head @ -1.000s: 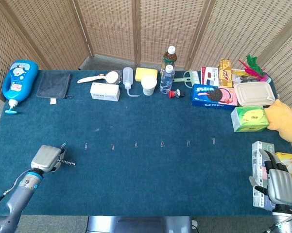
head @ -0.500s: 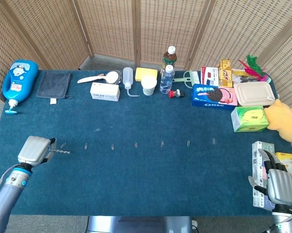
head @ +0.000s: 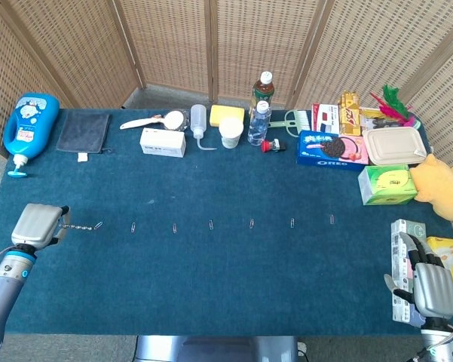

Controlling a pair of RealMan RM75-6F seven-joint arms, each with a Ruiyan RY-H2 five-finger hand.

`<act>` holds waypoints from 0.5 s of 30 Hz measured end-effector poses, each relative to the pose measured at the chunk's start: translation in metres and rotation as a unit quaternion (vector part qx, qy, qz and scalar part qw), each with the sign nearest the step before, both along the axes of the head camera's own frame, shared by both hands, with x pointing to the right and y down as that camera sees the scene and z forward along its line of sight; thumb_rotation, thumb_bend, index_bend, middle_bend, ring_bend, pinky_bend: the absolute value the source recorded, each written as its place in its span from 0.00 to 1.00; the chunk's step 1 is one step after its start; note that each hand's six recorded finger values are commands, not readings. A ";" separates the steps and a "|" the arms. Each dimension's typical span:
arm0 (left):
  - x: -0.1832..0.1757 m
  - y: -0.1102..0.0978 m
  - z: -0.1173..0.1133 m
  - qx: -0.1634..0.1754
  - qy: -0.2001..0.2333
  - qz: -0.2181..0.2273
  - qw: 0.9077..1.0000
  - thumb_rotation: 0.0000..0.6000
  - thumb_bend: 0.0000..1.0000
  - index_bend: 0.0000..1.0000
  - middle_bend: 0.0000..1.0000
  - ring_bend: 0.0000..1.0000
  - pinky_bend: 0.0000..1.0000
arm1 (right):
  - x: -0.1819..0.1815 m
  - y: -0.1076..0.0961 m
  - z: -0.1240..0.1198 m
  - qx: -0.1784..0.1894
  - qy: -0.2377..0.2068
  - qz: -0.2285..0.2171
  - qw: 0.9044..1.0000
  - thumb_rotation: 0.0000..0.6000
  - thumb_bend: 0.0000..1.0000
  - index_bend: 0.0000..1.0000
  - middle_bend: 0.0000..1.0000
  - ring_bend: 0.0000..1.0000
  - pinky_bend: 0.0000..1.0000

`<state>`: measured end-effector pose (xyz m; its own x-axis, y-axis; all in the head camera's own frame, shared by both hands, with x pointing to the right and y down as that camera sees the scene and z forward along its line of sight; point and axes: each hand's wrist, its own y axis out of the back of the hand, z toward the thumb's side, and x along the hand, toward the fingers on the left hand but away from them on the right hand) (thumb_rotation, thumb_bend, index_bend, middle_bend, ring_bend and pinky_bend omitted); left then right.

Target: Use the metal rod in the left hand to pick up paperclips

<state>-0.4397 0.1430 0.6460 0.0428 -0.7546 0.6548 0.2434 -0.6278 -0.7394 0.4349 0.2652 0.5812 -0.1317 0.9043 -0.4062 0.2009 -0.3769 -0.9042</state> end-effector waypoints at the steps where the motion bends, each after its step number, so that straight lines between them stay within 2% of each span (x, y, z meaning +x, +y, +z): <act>1: -0.002 0.000 0.002 -0.002 -0.002 -0.002 1.000 1.00 0.68 0.63 1.00 1.00 1.00 | 0.000 0.000 0.000 0.000 0.001 0.000 1.000 1.00 0.27 0.10 0.18 0.15 0.26; 15: -0.007 -0.003 0.024 -0.014 -0.012 -0.015 1.000 1.00 0.69 0.63 1.00 1.00 1.00 | -0.002 -0.001 0.002 -0.004 0.004 0.001 1.000 1.00 0.27 0.09 0.18 0.15 0.26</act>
